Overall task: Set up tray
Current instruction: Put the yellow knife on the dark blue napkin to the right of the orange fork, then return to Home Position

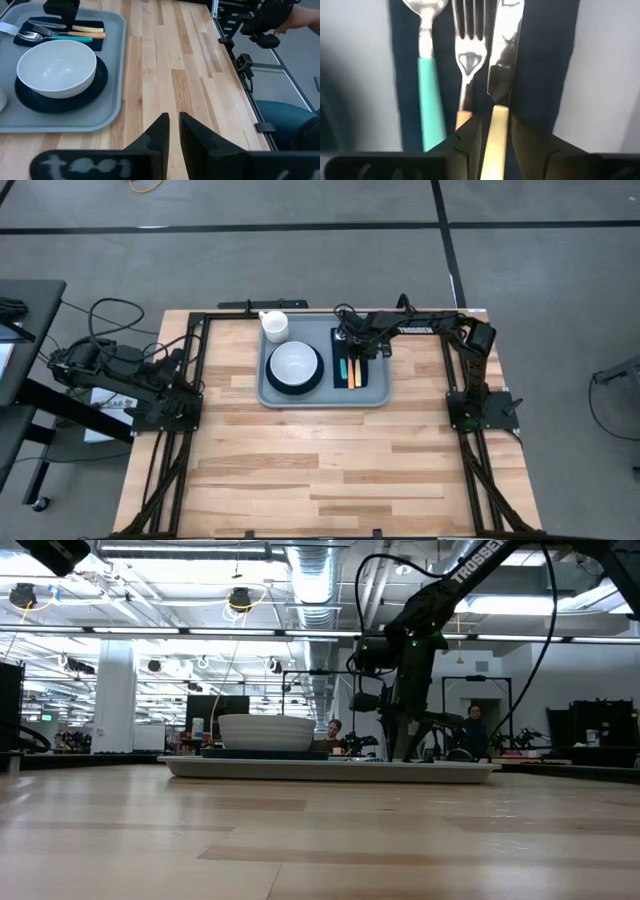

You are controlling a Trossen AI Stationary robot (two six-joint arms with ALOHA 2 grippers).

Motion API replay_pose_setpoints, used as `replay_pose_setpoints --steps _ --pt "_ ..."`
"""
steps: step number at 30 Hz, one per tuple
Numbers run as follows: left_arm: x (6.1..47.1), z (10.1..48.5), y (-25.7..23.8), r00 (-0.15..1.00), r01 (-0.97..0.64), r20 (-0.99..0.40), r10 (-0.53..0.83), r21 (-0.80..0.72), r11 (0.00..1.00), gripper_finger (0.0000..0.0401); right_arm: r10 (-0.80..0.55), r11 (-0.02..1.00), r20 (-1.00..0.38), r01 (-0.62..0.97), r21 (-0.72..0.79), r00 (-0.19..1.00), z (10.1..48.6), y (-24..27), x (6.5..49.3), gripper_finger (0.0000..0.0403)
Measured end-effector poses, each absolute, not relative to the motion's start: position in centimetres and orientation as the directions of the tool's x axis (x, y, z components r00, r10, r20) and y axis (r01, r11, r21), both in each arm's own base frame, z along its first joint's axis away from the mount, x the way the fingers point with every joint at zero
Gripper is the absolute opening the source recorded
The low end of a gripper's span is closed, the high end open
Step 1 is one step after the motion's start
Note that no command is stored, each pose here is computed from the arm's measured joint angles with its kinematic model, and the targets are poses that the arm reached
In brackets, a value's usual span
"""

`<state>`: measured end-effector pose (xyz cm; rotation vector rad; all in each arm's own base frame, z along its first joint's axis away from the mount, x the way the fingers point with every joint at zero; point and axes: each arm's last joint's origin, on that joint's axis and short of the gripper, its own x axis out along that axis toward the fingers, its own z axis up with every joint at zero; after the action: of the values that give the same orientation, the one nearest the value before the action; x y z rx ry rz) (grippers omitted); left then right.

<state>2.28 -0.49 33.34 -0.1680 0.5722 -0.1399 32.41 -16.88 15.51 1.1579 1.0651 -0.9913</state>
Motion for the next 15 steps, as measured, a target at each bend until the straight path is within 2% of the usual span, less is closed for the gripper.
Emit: replay_pose_setpoints --steps 4,7,10,15 --pt "2.2 33.2 -0.4 0.826 0.066 -0.54 -0.163 -0.194 0.979 0.0029 -0.075 0.164 -0.964 0.957 0.24 0.255 17.6 -16.8 32.4 0.0101" --pt "1.3 32.6 0.1 0.844 -0.019 -0.532 -0.061 -0.143 0.99 0.0029 -0.134 0.236 -0.937 0.929 0.287 0.323 20.5 -16.1 32.7 0.0102" --pt "-0.1 30.7 0.7 0.874 -0.13 -0.484 0.04 -0.155 0.979 0.0029 -0.226 0.331 -0.892 0.893 0.307 0.39 23.7 -14.7 32.5 0.0102" --pt "-1.5 27.5 1.0 0.919 -0.124 -0.395 0.005 -0.277 0.953 0.0029 -0.327 0.46 -0.823 0.839 0.29 0.464 27.8 -11.6 31.6 0.0102"
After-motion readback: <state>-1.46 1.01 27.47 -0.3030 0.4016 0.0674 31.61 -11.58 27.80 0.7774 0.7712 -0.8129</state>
